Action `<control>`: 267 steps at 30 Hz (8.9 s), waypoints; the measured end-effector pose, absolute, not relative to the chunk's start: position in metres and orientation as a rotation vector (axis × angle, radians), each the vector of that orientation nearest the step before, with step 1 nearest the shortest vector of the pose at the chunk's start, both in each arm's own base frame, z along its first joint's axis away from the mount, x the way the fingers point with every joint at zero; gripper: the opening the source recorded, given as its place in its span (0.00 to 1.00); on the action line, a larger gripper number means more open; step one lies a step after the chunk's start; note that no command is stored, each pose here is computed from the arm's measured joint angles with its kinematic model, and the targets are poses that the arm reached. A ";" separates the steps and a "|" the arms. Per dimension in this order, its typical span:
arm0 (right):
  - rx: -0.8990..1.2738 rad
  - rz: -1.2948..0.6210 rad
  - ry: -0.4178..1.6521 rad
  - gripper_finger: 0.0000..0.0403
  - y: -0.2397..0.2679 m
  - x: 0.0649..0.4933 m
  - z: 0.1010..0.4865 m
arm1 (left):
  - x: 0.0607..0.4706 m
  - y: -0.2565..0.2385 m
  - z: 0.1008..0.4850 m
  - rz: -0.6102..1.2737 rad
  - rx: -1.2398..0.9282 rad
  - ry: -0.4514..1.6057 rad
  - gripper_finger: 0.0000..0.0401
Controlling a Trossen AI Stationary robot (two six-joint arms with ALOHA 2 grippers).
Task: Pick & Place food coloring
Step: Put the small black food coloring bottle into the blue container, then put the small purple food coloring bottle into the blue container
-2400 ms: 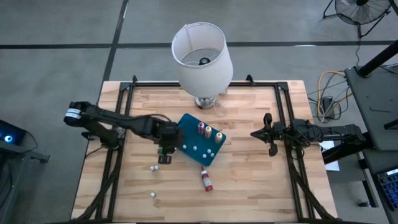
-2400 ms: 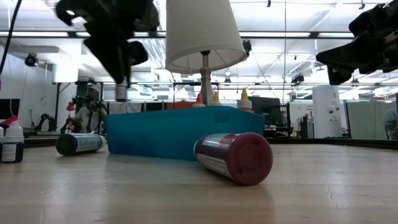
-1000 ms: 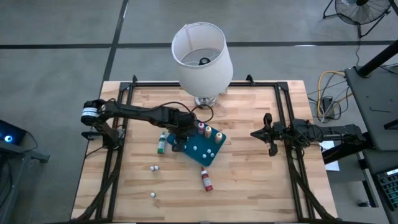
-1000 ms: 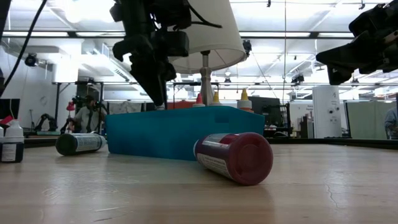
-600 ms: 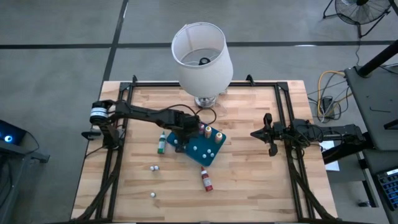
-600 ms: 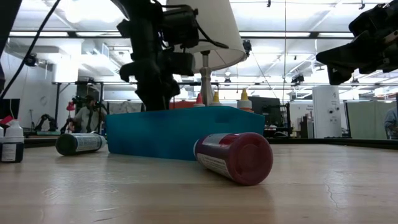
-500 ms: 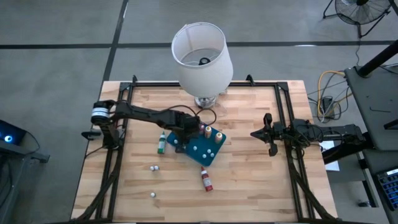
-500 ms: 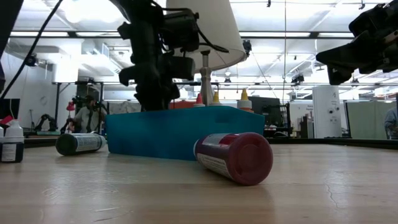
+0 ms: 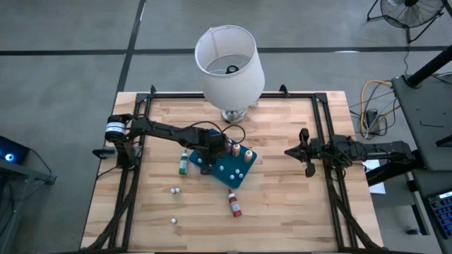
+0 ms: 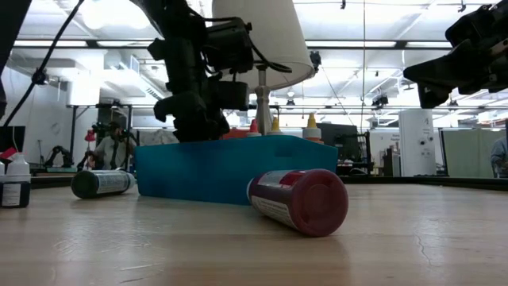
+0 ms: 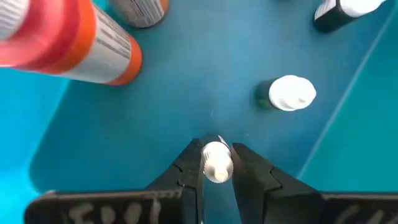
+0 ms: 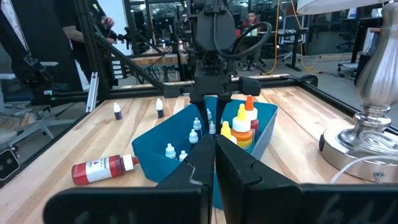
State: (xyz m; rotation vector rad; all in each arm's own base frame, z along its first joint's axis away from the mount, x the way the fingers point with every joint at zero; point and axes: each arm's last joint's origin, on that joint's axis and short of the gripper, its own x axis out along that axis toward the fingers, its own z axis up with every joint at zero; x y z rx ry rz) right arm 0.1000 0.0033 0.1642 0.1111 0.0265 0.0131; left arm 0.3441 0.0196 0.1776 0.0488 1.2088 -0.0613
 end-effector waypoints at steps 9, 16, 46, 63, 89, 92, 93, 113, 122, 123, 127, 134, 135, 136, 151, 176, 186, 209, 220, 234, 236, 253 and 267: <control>0.111 0.013 0.027 0.02 0.003 0.100 0.164 | 0.344 0.019 0.178 -0.063 0.050 1.193 0.10; 0.111 0.013 0.027 0.02 0.003 0.100 0.164 | 0.344 0.019 0.178 -0.077 0.059 1.189 0.15; 0.111 0.013 0.027 0.02 0.003 0.100 0.164 | 0.339 0.019 0.217 -0.055 0.089 1.151 0.20; 0.111 0.012 0.040 0.02 0.003 0.101 0.163 | 0.287 -0.030 0.277 -0.151 0.125 1.152 0.20; 0.111 0.012 0.040 0.02 0.003 0.101 0.163 | 0.219 -0.086 0.285 -0.065 -0.152 1.303 0.20; 0.110 0.012 0.039 0.02 0.003 0.101 0.163 | 0.211 -0.091 0.282 -0.052 -0.190 1.316 0.20; 0.111 0.013 0.039 0.02 0.003 0.101 0.163 | 0.209 -0.092 0.281 -0.046 -0.201 1.319 0.20; 0.110 0.012 0.039 0.02 0.003 0.101 0.163 | 0.183 -0.118 0.267 -0.104 -0.228 1.309 0.20; 0.111 0.012 0.040 0.02 0.003 0.101 0.163 | 0.187 -0.140 0.267 -0.251 -0.192 1.202 0.20; 0.111 0.012 0.040 0.02 0.003 0.101 0.163 | 0.187 -0.143 0.266 -0.260 -0.180 1.205 0.20; 0.111 0.012 0.039 0.02 0.003 0.101 0.163 | 0.187 -0.152 0.259 -0.313 -0.104 1.217 0.20; 0.111 0.013 0.039 0.02 0.003 0.101 0.163 | 0.189 -0.171 0.256 -0.419 0.005 1.196 0.20; 0.111 0.013 0.040 0.02 0.003 0.101 0.163 | 0.189 -0.173 0.256 -0.431 0.017 1.194 0.20; 0.111 0.012 0.040 0.02 0.003 0.101 0.163 | 0.189 -0.175 0.257 -0.438 0.023 1.192 0.20; 0.111 0.012 0.040 0.02 0.003 0.101 0.163 | 0.197 -0.202 0.260 -0.496 0.061 1.201 0.25; 0.111 0.012 0.040 0.02 0.003 0.101 0.163 | 0.201 -0.228 0.225 -0.434 0.152 1.338 0.50; 0.111 0.012 0.040 0.02 0.003 0.101 0.163 | 0.199 -0.225 0.201 -0.393 0.190 1.385 0.50; 0.111 0.012 0.041 0.02 0.003 0.101 0.163 | 0.202 -0.218 0.181 -0.383 0.139 1.343 0.50; 0.111 0.012 0.040 0.02 0.003 0.101 0.163 | 0.206 -0.221 0.177 -0.383 0.120 1.328 0.50; 0.111 0.012 0.040 0.02 0.003 0.101 0.163 | 0.207 -0.222 0.176 -0.376 0.105 1.326 0.50; 0.111 0.012 0.040 0.02 0.003 0.101 0.163 | 0.207 -0.222 0.175 -0.375 0.105 1.329 0.50; 0.111 0.012 0.040 0.02 0.003 0.101 0.163 | 0.206 -0.222 0.174 -0.393 0.083 1.345 0.28; 0.110 0.012 0.040 0.02 0.003 0.101 0.163 | 0.207 -0.221 0.173 -0.396 0.075 1.342 0.15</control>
